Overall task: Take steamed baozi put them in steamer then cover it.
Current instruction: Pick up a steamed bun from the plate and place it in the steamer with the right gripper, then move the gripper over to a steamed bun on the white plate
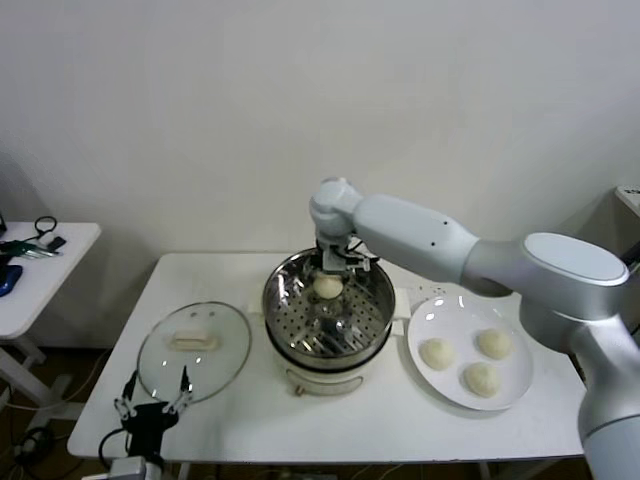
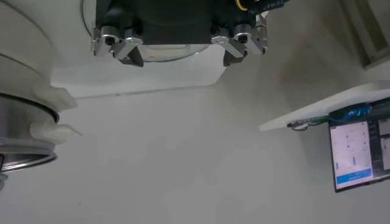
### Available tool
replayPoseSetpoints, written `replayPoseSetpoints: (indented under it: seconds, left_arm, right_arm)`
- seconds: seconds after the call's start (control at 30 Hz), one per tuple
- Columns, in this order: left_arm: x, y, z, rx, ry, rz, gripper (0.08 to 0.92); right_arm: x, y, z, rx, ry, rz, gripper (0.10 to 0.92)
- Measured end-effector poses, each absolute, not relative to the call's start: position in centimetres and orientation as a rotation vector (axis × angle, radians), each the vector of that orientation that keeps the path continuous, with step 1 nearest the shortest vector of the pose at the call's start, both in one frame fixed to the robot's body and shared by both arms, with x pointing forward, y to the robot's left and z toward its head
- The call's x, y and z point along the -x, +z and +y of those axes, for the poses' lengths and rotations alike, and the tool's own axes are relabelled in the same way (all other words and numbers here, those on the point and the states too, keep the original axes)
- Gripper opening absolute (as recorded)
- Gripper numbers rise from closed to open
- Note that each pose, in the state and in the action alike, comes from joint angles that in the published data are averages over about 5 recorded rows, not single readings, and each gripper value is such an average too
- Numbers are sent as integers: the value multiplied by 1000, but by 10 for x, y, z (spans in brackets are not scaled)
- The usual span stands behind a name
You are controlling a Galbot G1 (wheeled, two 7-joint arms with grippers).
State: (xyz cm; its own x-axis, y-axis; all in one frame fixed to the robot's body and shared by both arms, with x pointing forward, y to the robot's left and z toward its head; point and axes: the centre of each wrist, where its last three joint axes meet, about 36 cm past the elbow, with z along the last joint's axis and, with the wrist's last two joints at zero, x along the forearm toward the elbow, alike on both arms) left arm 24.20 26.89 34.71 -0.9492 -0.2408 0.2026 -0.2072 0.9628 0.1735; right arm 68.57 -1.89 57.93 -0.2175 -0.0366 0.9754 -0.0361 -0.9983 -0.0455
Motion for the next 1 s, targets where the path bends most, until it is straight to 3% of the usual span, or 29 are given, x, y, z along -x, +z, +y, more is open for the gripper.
replayPoseSetpoints:
  seconds: [0.13,0.6,1.0]
  left_arm:
    - [-243,346,267,-337,-213,-2889,823]
    - [-246,348,263,-336,-199,-2890,823]
    - [-243,356,264,-331,-209,-2897,823]
  right_arm:
    - [-686,580,-19,1963,-2446,89,820]
    - [-685,629,-43,1945,-2438,157,823]
    - [-681,680,-159,2003,-2470,796,823]
